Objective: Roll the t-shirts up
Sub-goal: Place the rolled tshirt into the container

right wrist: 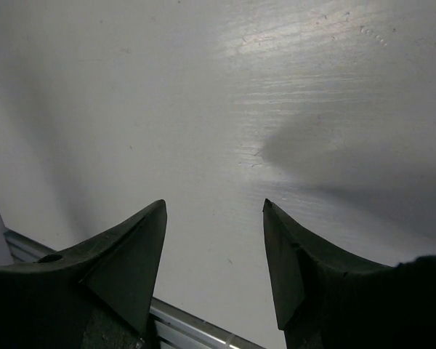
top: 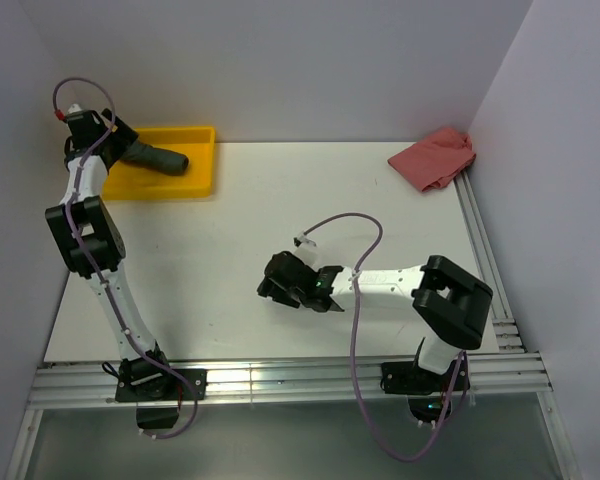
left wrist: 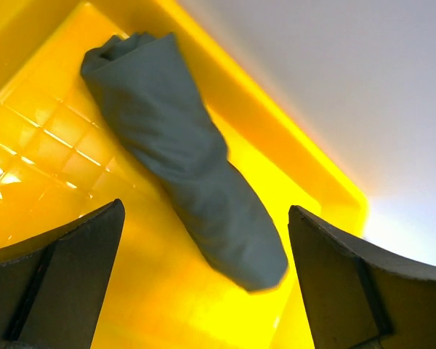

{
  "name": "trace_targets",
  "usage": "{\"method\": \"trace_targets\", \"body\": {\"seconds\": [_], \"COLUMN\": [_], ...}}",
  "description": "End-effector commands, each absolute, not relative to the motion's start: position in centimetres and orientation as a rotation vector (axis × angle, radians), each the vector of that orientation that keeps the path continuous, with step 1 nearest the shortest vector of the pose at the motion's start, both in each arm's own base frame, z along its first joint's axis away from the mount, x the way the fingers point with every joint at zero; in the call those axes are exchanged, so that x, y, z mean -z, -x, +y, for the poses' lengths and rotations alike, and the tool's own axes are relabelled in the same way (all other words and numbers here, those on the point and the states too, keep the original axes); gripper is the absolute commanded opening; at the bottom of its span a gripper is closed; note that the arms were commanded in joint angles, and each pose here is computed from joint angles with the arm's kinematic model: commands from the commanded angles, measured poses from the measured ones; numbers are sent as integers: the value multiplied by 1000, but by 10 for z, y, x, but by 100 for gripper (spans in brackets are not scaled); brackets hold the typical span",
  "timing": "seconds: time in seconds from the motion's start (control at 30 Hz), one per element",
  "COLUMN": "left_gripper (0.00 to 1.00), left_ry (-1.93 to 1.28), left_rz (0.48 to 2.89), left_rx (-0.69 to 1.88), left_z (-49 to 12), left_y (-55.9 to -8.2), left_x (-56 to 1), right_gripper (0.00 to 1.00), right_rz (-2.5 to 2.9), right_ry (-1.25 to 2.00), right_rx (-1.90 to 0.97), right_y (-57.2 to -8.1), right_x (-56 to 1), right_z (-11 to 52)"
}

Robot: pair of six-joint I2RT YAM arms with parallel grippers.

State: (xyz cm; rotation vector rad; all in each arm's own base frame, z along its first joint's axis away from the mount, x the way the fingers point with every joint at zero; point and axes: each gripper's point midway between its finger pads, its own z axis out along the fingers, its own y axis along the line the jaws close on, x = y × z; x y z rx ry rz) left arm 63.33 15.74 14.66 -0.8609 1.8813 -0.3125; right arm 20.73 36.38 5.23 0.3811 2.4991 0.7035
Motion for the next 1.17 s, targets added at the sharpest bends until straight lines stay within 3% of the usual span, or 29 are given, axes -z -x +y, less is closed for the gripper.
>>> {"method": "trace_targets", "body": {"seconds": [0.0,0.17,0.47,0.7,0.87,1.13], "left_gripper": [99,99,99,99,99,99], "left_ry": [651,401,-225,-588,-700,-688], "left_rz": [1910,2011,2170,2067,1973,2000], "left_rx": [330,415,652,782,786,799], "left_z": [134,93,-32,-125,-139,-139], "left_y": [-608,-558,-398,-293,-260,-261], "left_x": [-213,-237,-236,-245,-255,-248], "right_gripper": [63,64,67,68,68,69], "right_rz": [2407,2333,2168,2070,1997,1894], "right_ry": [-379,-395,-475,-555,-615,-663], "right_rx": [-764,-753,-697,-669,-717,-799], "right_y": [-218,-224,-226,-215,-207,-199], "right_x": [-91,-111,-162,-187,-188,-190], "right_z": [361,346,286,231,204,178]}}
